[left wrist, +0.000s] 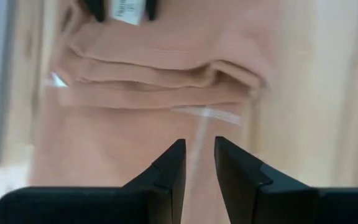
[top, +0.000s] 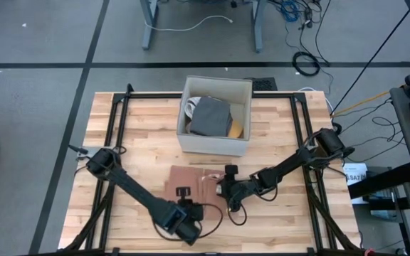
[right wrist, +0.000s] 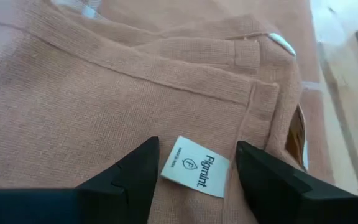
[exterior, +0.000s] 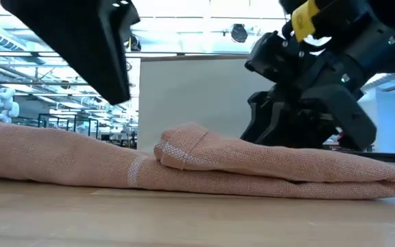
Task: Fold towel
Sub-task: Fold the brown towel with white checkered lines
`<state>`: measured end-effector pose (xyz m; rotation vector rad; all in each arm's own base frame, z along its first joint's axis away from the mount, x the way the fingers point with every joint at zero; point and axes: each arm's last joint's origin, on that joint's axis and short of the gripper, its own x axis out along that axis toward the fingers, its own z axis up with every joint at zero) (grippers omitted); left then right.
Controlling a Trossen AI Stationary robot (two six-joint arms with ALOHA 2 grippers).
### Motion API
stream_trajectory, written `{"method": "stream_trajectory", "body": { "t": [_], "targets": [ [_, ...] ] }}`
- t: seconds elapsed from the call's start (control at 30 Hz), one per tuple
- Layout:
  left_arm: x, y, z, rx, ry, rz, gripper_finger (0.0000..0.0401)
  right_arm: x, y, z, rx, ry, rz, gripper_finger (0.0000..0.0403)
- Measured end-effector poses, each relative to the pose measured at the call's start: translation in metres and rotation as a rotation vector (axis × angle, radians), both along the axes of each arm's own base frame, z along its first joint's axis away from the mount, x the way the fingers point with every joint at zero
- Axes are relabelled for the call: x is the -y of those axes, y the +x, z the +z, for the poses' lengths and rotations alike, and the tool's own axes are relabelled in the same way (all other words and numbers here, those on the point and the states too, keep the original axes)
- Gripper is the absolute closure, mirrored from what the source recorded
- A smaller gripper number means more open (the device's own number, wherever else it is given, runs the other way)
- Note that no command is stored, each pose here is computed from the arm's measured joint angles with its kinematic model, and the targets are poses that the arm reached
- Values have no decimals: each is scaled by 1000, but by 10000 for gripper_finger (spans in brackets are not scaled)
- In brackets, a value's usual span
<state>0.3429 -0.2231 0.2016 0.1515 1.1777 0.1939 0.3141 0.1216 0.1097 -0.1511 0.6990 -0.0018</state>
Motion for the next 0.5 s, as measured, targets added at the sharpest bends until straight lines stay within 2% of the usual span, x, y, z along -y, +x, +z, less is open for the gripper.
{"method": "stream_trajectory", "body": {
  "t": [0.27, 0.5],
  "targets": [
    [27, -15, -3, 55, -74, 10, 309, 16, 2, -8, -68, -18, -86, 202],
    [25, -23, -25, 51, -80, 81, 309, 20, -9, -9, -182, -32, -122, 202]
  ]
}}
